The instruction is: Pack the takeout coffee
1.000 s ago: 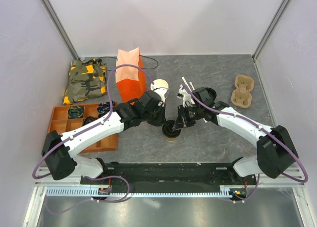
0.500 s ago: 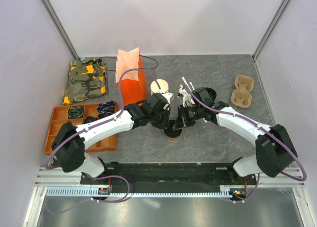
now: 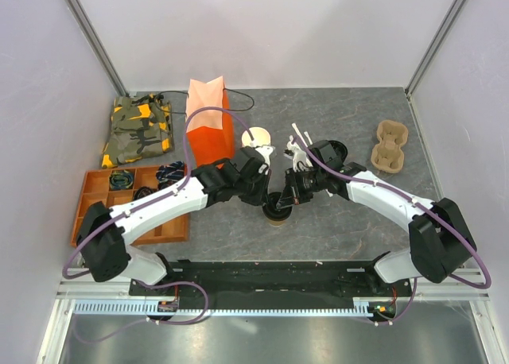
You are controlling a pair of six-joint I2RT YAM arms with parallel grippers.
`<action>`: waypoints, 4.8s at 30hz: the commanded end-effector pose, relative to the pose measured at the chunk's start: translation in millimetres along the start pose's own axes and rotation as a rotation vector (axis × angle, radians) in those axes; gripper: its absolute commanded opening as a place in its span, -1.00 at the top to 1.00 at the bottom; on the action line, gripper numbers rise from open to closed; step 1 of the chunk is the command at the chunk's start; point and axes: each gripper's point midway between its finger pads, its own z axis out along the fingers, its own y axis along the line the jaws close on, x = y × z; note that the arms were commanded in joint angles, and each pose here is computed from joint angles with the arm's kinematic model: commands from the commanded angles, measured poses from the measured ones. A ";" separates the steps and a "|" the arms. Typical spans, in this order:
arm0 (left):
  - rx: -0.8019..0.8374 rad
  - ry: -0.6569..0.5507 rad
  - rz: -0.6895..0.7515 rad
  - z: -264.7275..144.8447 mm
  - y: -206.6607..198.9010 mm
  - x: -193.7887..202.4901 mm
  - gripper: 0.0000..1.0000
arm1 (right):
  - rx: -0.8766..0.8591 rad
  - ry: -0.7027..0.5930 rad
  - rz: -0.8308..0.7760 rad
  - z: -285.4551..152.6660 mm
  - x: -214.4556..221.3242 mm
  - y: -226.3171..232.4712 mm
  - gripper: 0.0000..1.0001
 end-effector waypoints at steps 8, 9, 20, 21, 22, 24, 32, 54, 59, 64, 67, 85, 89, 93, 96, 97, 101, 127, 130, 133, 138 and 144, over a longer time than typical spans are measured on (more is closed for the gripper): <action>-0.016 -0.093 0.052 -31.2 -12.5 -26.6 0.82 | 0.035 -0.002 0.003 -1.1 3.4 -8.9 0.85; -0.026 -0.070 0.049 -24.2 -9.7 -21.3 0.82 | 0.037 0.000 0.005 -0.7 4.0 -9.8 0.85; -0.134 0.170 0.040 32.7 33.9 52.0 0.90 | 0.046 0.020 0.025 0.8 11.7 -19.0 0.85; -0.131 0.163 0.045 31.0 33.1 49.0 0.90 | 0.046 0.017 0.025 0.1 11.6 -18.6 0.86; -0.122 0.145 0.047 27.1 30.7 43.6 0.90 | 0.046 0.018 0.023 0.1 11.6 -18.7 0.86; -0.105 0.110 0.050 21.4 23.9 32.0 0.90 | 0.044 0.016 0.023 -0.5 11.3 -17.8 0.85; -0.031 -0.032 0.047 -6.2 -1.3 -12.2 0.86 | -0.011 -0.027 -0.008 -9.6 -2.9 2.2 0.86; -0.039 0.090 -0.002 25.5 0.8 23.1 0.85 | 0.080 0.013 -0.033 -6.8 8.2 -21.3 0.87; -0.044 0.084 0.010 21.7 2.2 21.0 0.85 | 0.082 0.031 -0.027 -5.7 12.7 -23.4 0.89; 0.023 0.017 0.031 3.7 -14.0 0.2 0.75 | 0.042 0.016 -0.040 -8.8 6.3 -12.0 0.90; 0.112 -0.037 0.074 -13.5 -30.2 -9.4 0.58 | -0.010 -0.003 -0.047 -14.7 0.7 3.1 0.85; 0.262 -0.128 0.249 -35.5 -44.6 -18.9 0.20 | 0.077 -0.127 -0.117 -41.1 -32.2 0.0 0.56; 0.263 -0.090 0.249 -25.2 -44.7 -14.8 0.36 | 0.098 -0.115 -0.115 -37.5 -33.0 -7.1 0.56; 0.257 -0.040 0.247 -11.6 -41.8 -6.2 0.51 | 0.137 -0.117 -0.129 -35.6 -36.3 -17.1 0.57; 0.254 -0.013 0.241 -4.2 -39.9 -1.7 0.56 | 0.155 -0.109 -0.119 -33.9 -36.0 -23.8 0.60; 0.252 -0.011 0.235 -3.4 -38.5 -2.7 0.56 | 0.156 -0.095 -0.108 -33.5 -32.5 -25.8 0.61; 0.238 -0.004 0.226 1.6 -31.3 -6.4 0.58 | 0.150 -0.066 -0.097 -35.2 -19.6 -26.1 0.63; 0.338 -0.081 0.248 -5.2 -37.7 -39.1 0.49 | -0.041 -0.051 -0.087 -55.0 1.2 22.5 0.61; 0.388 -0.124 0.286 -24.8 -45.6 -33.3 0.44 | -0.025 -0.110 -0.107 -61.0 -15.4 25.6 0.60; 0.390 -0.123 0.302 -29.3 -46.6 -22.4 0.42 | -0.005 -0.115 -0.106 -58.9 -17.8 19.8 0.60; 0.389 -0.086 0.290 -20.1 -53.3 -13.1 0.45 | 0.006 -0.086 -0.067 -54.1 -4.3 11.6 0.66; 0.384 -0.068 0.295 -5.2 -63.3 -13.5 0.57 | 0.056 -0.059 -0.013 -57.4 14.8 -1.4 0.73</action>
